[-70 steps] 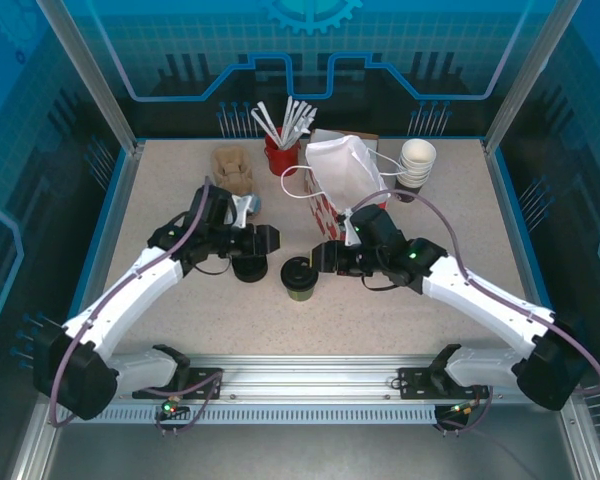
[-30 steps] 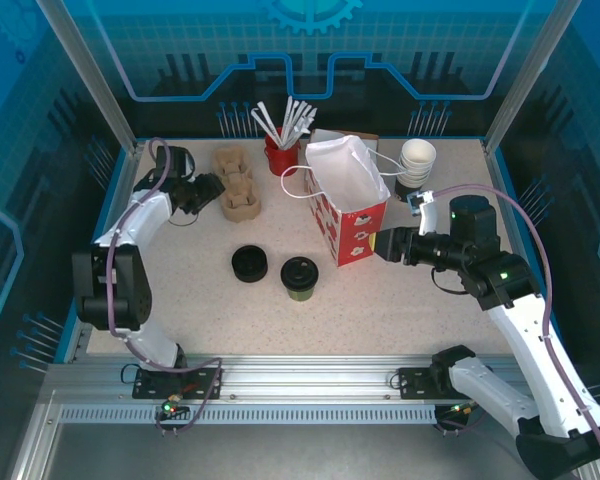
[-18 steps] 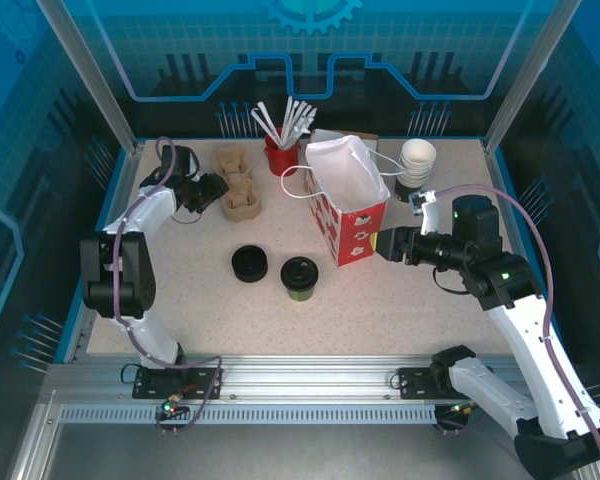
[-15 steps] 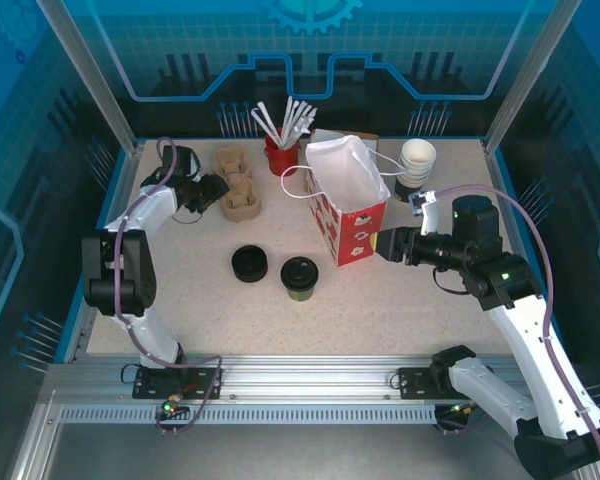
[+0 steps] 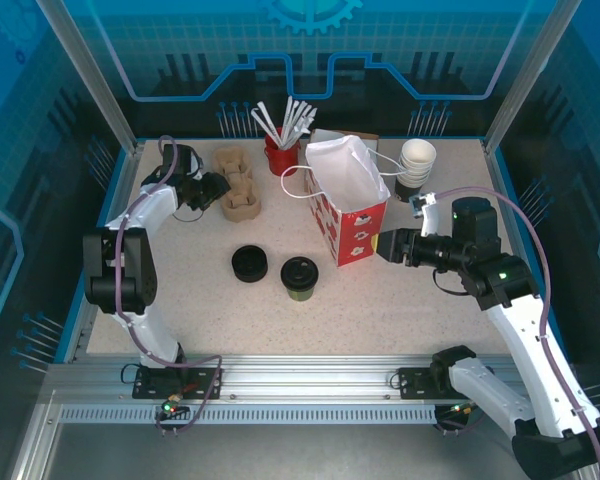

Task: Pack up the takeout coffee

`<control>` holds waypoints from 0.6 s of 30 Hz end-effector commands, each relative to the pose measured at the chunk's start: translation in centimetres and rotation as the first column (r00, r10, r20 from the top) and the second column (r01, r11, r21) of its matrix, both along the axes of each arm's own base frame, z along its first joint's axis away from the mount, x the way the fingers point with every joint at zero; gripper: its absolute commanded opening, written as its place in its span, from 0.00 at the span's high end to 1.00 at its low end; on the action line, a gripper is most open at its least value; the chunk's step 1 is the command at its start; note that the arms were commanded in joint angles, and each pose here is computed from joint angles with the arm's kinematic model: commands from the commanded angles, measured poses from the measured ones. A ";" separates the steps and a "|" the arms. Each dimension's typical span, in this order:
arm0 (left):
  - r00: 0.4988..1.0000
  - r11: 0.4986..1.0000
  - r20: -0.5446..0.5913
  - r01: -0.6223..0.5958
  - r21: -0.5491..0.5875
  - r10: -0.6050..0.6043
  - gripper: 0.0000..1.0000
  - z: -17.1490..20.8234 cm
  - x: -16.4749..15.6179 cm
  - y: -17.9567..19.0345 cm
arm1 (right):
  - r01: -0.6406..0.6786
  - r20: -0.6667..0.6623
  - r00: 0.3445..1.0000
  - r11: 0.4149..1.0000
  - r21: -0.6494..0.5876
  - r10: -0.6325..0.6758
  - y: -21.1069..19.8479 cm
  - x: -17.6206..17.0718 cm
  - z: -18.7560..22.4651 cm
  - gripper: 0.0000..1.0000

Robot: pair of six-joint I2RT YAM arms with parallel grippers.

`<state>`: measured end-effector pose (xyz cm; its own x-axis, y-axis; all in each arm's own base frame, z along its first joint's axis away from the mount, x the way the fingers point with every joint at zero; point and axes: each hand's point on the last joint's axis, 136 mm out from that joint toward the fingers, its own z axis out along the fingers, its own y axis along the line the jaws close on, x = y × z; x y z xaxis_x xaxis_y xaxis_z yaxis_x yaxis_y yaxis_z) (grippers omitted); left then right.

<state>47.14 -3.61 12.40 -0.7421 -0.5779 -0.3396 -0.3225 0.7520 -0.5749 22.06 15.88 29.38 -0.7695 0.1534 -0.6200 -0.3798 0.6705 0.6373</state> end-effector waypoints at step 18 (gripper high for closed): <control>0.998 0.998 0.058 0.035 -0.058 -0.032 0.75 1.0 1.1 -0.8 | 0.005 -0.014 1.000 0.999 0.037 -0.004 -0.4 -0.2 -0.1 0.48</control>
<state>47.76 -4.25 12.69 -0.7461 -0.5704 -0.3434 -0.2861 0.7404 -0.6082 22.05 15.60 29.11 -0.7774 0.1665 -0.6066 -0.3674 0.6626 0.6527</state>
